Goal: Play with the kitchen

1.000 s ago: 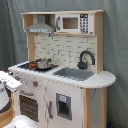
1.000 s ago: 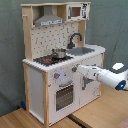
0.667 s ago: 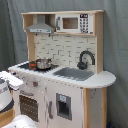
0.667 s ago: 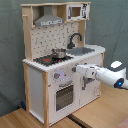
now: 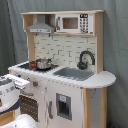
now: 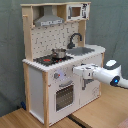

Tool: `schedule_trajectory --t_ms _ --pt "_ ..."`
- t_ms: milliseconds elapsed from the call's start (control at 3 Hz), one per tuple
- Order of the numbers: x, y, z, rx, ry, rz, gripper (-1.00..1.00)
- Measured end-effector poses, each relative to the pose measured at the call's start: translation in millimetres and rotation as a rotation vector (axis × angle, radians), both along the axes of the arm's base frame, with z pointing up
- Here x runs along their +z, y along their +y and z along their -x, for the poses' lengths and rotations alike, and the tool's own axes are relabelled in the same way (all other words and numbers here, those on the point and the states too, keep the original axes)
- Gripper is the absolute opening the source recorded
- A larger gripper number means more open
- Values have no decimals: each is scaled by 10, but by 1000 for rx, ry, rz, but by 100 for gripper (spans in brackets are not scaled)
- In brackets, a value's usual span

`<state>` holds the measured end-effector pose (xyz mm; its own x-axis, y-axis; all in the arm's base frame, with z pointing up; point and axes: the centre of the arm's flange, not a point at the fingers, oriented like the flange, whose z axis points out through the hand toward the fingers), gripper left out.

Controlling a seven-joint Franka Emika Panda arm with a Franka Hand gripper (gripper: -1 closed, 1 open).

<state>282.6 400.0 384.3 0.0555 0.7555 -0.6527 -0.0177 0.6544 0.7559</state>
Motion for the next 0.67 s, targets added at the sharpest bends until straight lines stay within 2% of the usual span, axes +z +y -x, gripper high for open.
schedule_trajectory --t_ms 333,667 --pt "-215 -278 -101 -16 54 55 100" --pt "-304 -565 -149 -21 95 55 100"
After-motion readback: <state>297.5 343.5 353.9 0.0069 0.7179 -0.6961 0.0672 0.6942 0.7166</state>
